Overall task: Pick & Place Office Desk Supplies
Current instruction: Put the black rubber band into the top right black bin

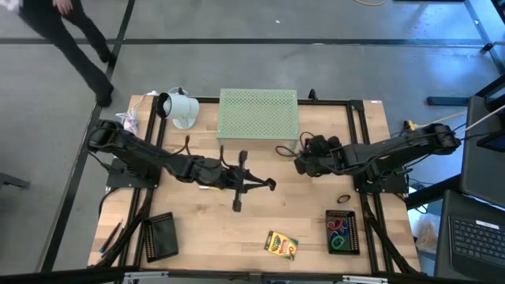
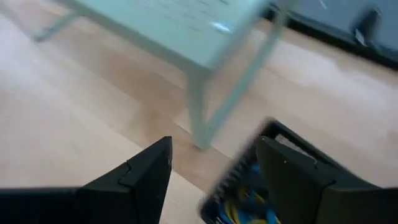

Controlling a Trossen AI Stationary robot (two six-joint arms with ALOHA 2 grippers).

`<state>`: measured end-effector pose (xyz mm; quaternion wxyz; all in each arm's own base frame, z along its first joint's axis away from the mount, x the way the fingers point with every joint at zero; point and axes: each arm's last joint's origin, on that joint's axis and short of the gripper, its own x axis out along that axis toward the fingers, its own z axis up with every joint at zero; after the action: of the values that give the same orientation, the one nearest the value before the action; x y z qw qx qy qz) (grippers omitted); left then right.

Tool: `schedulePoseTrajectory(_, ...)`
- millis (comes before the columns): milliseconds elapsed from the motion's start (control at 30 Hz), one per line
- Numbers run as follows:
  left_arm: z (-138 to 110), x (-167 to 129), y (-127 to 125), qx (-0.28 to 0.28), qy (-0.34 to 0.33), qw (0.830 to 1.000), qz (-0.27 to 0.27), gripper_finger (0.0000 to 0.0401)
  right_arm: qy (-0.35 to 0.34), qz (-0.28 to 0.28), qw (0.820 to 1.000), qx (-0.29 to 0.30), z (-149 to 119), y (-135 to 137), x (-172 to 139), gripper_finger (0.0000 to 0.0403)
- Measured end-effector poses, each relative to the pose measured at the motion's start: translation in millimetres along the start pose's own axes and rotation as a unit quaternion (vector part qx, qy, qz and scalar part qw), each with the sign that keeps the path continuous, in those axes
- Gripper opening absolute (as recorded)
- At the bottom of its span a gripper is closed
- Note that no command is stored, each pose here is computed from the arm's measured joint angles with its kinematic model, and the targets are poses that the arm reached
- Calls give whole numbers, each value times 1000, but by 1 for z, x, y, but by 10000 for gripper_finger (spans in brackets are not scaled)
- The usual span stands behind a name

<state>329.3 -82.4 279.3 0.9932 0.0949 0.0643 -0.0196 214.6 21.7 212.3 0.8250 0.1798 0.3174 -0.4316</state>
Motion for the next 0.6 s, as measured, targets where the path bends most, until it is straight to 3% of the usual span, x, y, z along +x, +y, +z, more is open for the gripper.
schedulePoseTrajectory(200,1,-2,-5,5,9,999,35,2,-54,70,992,-87,4,22,-4,236)
schedulePoseTrajectory(333,-1,-3,-6,8,19,998,59,2,-76,148,974,-155,6,33,-19,236)
schedulePoseTrajectory(467,-1,-3,-5,8,23,997,68,3,-102,259,935,-220,5,48,-37,236)
schedulePoseTrajectory(600,-1,-3,-5,3,21,997,69,3,-151,372,879,-260,4,64,-59,236)
